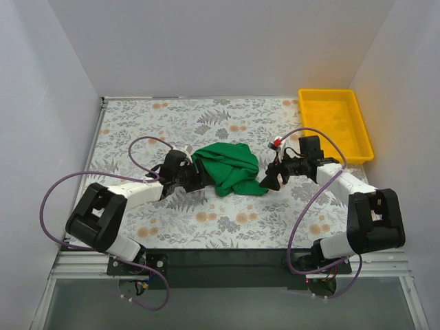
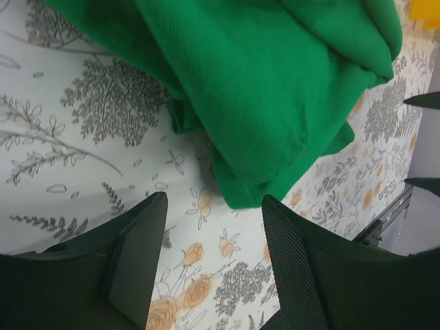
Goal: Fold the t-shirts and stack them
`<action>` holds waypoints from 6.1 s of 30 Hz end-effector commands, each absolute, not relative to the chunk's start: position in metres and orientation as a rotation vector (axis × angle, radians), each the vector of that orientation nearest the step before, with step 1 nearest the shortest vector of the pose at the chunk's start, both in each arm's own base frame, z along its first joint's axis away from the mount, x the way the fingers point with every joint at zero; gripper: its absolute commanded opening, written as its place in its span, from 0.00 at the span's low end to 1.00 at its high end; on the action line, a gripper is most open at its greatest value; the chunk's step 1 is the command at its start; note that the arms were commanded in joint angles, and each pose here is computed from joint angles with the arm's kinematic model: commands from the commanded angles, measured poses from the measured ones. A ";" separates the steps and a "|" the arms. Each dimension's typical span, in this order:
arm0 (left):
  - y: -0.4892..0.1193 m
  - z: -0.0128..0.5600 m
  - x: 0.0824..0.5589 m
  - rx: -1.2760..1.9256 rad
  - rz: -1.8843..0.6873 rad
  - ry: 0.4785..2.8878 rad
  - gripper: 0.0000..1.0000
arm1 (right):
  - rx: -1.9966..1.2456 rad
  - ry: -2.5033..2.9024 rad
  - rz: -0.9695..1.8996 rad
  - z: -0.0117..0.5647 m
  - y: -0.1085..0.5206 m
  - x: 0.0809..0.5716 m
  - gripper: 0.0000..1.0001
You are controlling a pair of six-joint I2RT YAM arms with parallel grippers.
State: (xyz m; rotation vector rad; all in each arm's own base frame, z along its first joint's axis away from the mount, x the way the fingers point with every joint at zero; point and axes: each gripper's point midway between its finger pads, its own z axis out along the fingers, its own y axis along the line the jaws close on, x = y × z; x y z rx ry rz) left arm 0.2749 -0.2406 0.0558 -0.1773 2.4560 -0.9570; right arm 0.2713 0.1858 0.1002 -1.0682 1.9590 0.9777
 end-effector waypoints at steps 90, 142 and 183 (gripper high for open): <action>-0.086 0.204 0.328 -0.374 -0.624 2.081 0.69 | -1.752 1.668 0.828 0.149 0.257 0.236 0.78; -0.165 0.177 0.236 -0.251 -1.185 2.223 0.61 | -1.568 1.930 0.654 0.135 0.236 0.272 0.93; -0.235 0.040 0.173 -0.051 -0.215 2.905 0.44 | -1.271 2.094 0.674 0.100 0.169 0.250 0.57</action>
